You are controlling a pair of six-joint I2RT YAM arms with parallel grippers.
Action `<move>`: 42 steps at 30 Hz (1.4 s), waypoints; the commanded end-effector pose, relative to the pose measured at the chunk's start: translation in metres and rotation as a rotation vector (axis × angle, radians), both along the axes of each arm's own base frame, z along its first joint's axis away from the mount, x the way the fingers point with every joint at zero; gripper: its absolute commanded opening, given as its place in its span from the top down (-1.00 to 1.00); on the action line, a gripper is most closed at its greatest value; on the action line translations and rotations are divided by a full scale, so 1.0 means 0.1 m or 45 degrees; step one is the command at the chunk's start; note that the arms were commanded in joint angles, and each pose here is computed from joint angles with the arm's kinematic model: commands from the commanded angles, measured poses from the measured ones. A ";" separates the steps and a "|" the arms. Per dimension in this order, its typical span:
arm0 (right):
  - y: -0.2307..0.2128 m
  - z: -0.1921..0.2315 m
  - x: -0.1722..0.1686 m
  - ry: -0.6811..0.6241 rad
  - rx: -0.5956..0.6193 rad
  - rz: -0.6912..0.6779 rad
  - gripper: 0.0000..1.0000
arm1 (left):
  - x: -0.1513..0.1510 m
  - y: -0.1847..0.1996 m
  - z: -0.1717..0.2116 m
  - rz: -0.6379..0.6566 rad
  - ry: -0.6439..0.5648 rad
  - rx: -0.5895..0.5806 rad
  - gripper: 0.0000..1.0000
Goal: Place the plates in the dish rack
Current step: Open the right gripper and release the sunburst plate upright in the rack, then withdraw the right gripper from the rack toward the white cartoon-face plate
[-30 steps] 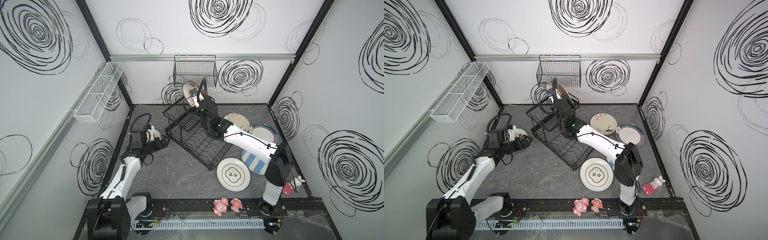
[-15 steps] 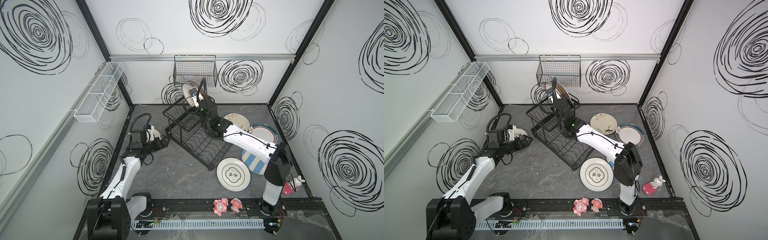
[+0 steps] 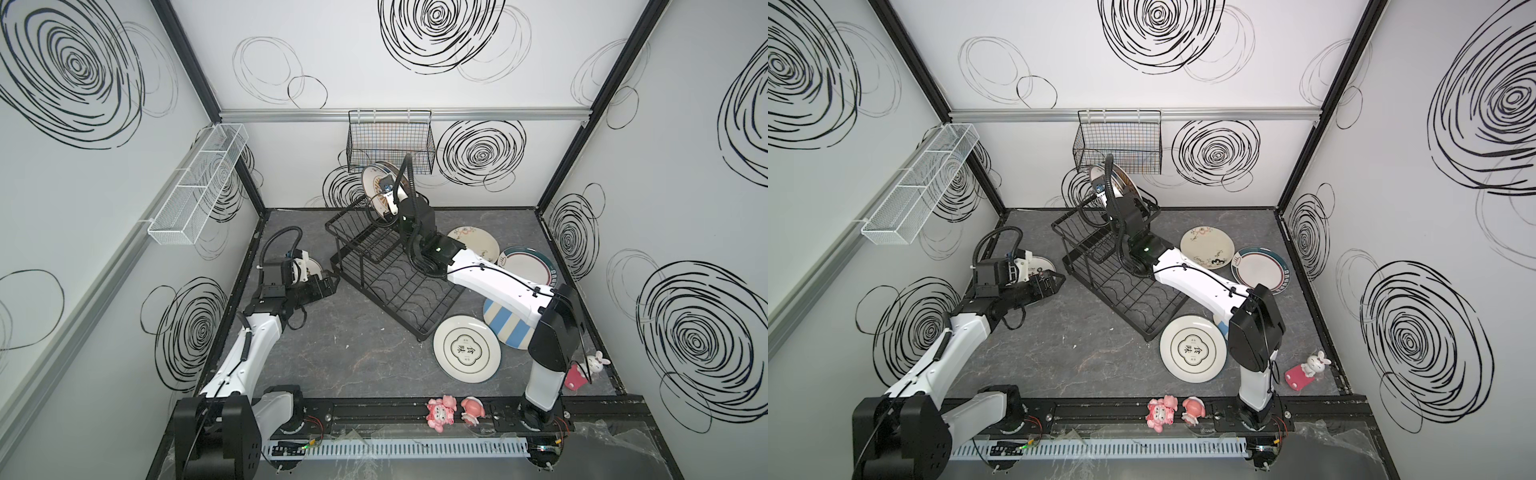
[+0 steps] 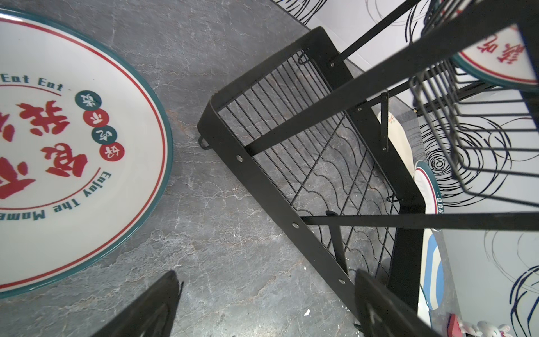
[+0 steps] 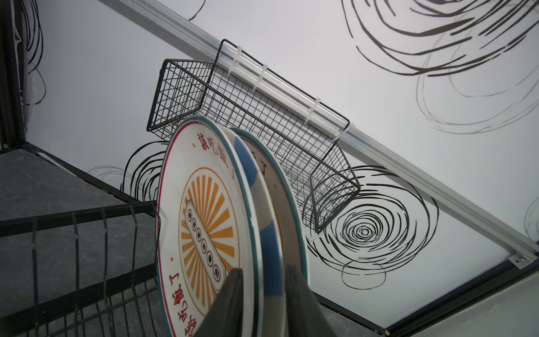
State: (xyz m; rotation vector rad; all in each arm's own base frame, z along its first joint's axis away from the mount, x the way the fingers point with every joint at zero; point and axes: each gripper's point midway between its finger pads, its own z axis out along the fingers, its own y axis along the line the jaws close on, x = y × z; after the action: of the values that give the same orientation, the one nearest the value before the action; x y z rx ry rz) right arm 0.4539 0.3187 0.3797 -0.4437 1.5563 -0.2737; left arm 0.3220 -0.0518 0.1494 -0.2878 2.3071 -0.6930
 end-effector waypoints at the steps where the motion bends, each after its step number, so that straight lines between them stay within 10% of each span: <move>1: -0.06 0.26 -0.04 -0.045 0.042 -0.001 0.29 | 0.04 0.03 0.05 -0.009 -0.051 0.014 -0.92; 22: -0.31 0.88 -0.81 0.098 0.414 0.358 -0.56 | 0.06 0.35 -0.06 0.178 0.019 0.212 -0.92; 34: -0.50 -0.22 -2.13 0.467 0.789 0.842 -0.61 | 0.16 0.32 -0.10 0.280 0.064 0.400 -0.92; 42: -0.55 -0.87 -2.47 0.571 0.691 0.804 -0.62 | 0.37 0.29 -0.20 0.386 0.038 0.392 -0.92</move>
State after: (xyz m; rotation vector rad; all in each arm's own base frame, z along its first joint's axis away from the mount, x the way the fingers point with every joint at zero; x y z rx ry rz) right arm 0.2086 0.2673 0.2859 -0.6074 1.7615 0.7421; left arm 0.3395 -0.0320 0.1153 -0.4229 2.3911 -0.2227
